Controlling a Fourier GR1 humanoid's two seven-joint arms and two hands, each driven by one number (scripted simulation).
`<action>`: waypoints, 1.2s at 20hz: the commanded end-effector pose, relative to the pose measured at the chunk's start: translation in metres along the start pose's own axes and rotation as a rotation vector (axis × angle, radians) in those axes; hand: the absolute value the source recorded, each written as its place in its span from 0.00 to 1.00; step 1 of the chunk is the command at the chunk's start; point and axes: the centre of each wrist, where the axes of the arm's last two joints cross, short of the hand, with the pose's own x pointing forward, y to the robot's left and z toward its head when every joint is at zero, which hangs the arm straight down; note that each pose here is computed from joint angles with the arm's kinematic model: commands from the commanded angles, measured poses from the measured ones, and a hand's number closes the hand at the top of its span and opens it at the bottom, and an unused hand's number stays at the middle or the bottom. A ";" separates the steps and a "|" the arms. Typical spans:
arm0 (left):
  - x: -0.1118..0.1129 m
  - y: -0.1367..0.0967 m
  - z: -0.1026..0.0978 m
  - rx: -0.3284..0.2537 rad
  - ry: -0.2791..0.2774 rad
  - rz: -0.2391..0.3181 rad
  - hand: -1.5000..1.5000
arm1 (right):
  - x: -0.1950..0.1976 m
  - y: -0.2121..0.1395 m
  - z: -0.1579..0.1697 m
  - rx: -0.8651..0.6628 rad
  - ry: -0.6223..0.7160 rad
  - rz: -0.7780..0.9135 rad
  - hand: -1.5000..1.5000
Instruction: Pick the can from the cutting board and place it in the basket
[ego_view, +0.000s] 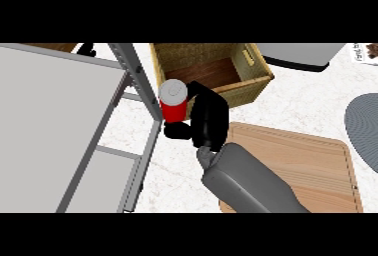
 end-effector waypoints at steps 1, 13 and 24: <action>-0.008 -0.025 0.003 -0.081 0.037 0.046 0.50 | 0.036 -0.006 -0.009 -0.124 -0.047 -0.144 1.00; -0.018 -0.025 0.006 -0.064 0.060 0.025 0.50 | 0.108 -0.023 -0.052 -0.297 -0.039 -0.154 1.00; -0.023 -0.015 0.011 -0.038 0.076 0.023 0.50 | 0.159 -0.043 -0.092 -0.452 0.041 -0.134 1.00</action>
